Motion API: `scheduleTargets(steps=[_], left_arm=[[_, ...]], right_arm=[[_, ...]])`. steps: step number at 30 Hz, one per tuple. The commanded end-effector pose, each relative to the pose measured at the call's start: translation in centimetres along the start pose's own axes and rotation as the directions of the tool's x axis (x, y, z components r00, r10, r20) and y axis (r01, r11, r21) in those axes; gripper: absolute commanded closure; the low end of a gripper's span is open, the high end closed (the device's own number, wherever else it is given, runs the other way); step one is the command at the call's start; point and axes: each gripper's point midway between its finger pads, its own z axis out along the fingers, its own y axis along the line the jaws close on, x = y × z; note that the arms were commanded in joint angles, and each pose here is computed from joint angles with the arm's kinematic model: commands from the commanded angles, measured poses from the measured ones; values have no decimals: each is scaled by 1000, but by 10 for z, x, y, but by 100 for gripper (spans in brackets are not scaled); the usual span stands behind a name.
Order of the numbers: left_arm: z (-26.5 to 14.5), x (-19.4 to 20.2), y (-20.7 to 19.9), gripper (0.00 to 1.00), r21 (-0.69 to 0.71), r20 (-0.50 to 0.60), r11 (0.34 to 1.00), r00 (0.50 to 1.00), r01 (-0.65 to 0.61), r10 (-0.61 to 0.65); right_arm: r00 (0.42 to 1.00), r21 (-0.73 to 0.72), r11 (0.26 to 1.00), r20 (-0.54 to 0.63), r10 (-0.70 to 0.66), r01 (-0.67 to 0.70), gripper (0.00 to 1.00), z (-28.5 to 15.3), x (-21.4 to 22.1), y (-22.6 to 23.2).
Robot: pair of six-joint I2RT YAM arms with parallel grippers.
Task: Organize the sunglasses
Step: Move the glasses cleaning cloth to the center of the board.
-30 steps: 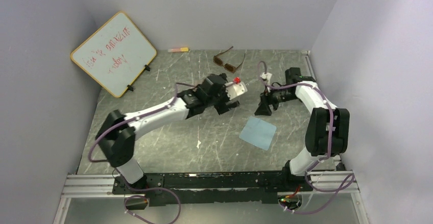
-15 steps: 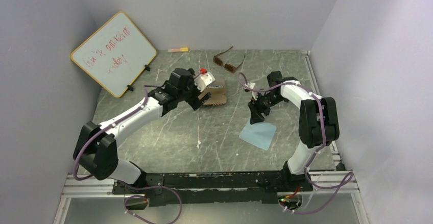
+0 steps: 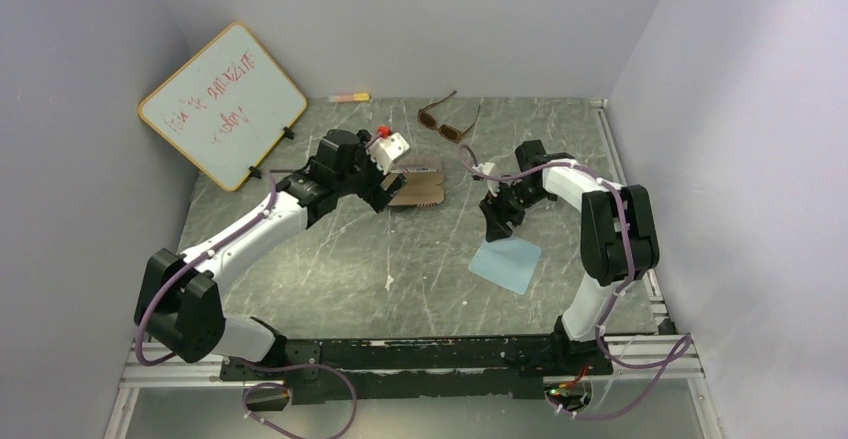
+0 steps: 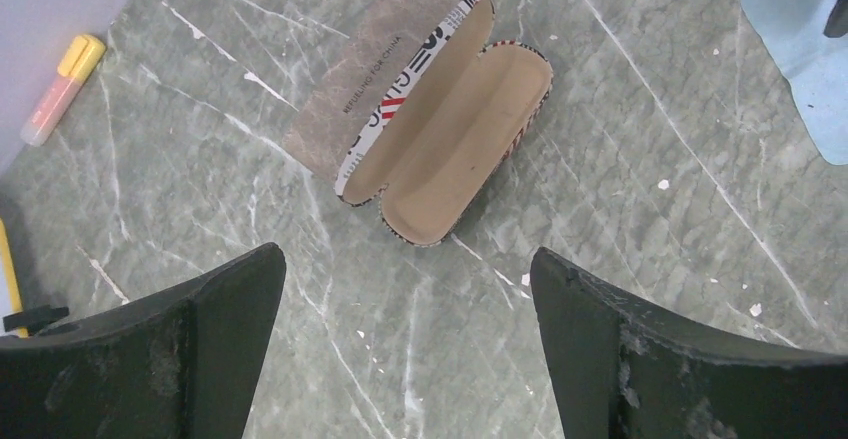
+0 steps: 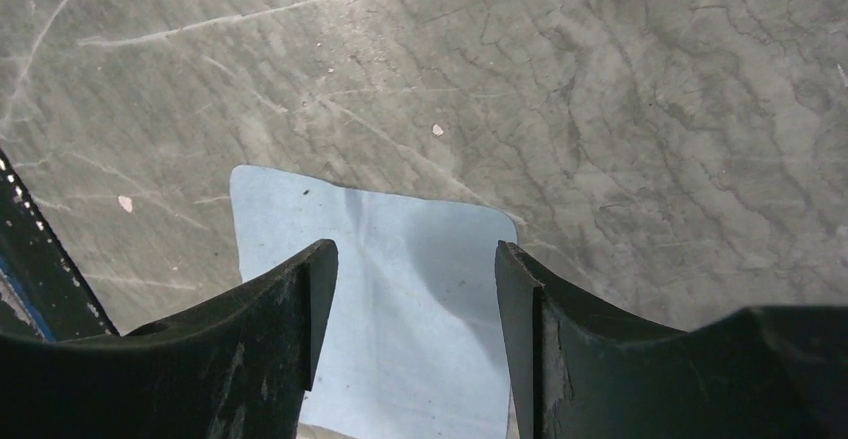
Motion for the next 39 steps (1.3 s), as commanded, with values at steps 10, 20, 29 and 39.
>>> scheduleTargets(steps=[10,20,29,39], left_arm=[[-1,-7,-4,4,27,42,999,998,36,-37],[-1,-5,-6,3,39,38,999,999,36,-37],[0,-4,-8,3,50,36,998,999,37,-39],[1,-3,-9,3,53,37,998,999,37,-39]], right_arm=[[999,12,1000,-31,13,-12,42,15,5,-7],[1000,89,996,28,-7,4,42,8,-11,-17],[1000,90,996,-9,25,-24,48,15,-1,-22],[999,31,999,-32,11,-10,61,15,5,-9]])
